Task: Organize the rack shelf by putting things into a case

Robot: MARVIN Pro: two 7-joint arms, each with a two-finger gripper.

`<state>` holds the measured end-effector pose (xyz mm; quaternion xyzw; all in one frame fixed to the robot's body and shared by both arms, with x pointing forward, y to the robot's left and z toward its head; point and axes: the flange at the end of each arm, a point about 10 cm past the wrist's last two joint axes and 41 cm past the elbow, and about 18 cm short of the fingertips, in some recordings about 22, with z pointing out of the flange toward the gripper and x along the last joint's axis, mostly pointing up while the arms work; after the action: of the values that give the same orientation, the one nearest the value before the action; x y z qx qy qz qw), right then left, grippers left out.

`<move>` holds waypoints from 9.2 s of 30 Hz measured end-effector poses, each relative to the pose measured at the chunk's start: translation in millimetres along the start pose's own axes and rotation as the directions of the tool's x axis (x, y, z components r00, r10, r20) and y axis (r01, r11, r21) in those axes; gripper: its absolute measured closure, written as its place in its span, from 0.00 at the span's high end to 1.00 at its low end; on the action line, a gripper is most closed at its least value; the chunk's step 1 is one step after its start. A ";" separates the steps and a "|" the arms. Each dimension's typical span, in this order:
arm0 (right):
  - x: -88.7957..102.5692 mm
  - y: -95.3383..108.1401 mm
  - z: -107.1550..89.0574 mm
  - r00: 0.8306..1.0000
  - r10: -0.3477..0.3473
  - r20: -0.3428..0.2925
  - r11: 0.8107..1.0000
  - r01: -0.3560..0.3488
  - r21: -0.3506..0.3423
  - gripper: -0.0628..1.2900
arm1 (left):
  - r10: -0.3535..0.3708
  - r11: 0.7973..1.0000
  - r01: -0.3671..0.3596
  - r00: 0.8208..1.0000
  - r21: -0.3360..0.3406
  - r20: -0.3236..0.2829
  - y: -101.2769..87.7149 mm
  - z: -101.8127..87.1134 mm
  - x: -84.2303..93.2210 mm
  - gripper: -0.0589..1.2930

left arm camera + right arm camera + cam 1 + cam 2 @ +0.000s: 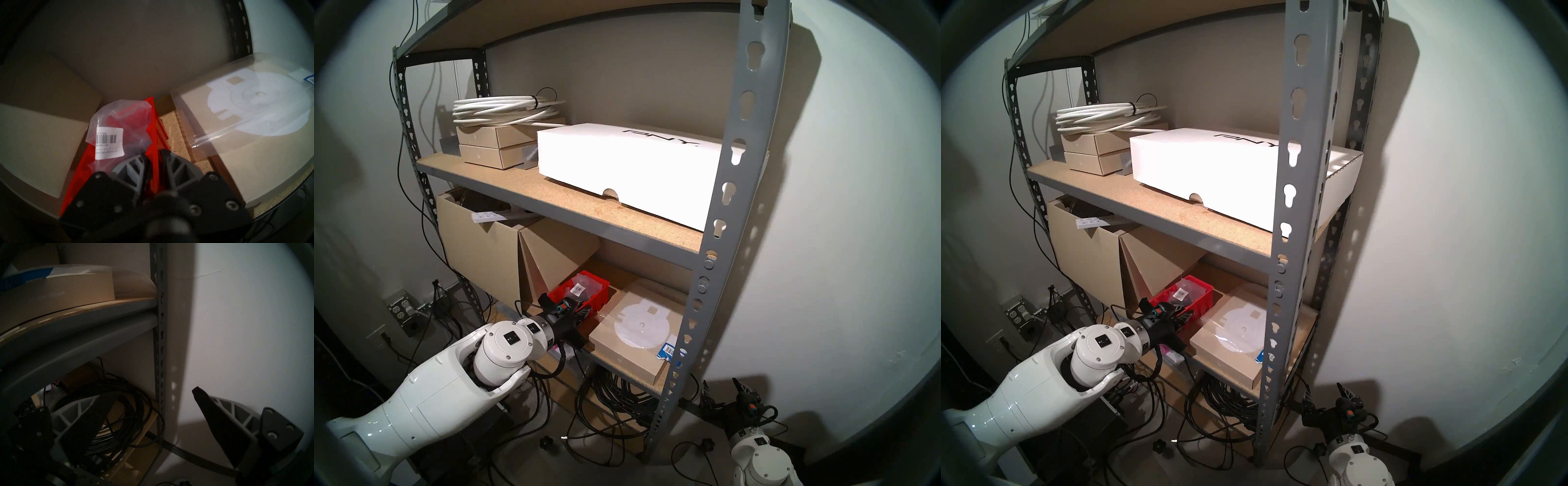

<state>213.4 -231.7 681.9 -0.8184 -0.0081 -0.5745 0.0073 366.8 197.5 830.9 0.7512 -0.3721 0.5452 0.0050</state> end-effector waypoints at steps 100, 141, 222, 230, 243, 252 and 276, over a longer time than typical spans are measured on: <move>0.0 0.0 0.0 1.000 0.000 0.000 1.000 0.000 0.000 0.97 | -0.235 0.964 0.242 0.969 -0.111 0.078 -7.4 0.4 -7.5 0.16; -0.1 0.0 0.0 1.000 0.000 0.000 1.000 0.000 0.000 0.97 | -0.096 0.995 0.096 0.995 -0.038 0.005 -13.4 -11.9 40.2 0.14; -0.1 0.0 0.0 1.000 0.000 0.000 1.000 0.000 0.000 0.97 | -0.262 0.963 0.254 0.961 -0.093 -0.083 -38.9 -57.8 55.4 0.90; -0.1 0.0 0.0 1.000 0.000 0.000 1.000 0.000 0.000 0.97 | -0.295 0.952 0.286 0.951 -0.106 -0.090 -52.1 -75.0 46.6 0.90; -0.1 0.0 0.0 1.000 0.000 0.000 1.000 0.000 0.000 0.97 | -0.335 0.935 0.321 0.938 -0.150 -0.084 -34.9 -83.2 22.2 0.86; 0.0 0.0 0.0 1.000 0.000 0.000 1.000 0.000 0.000 0.97 | -0.309 0.945 0.295 0.947 -0.141 -0.089 -22.1 -80.9 7.6 0.81; 0.0 0.0 0.0 1.000 0.000 0.000 1.000 0.000 0.000 0.97 | -0.227 0.964 0.211 0.971 -0.162 -0.081 -2.0 -64.2 -16.6 0.64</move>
<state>213.4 -231.7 681.9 -0.8185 -0.0082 -0.5744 0.0073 313.4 234.7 844.0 0.7573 -0.3267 0.5476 0.1411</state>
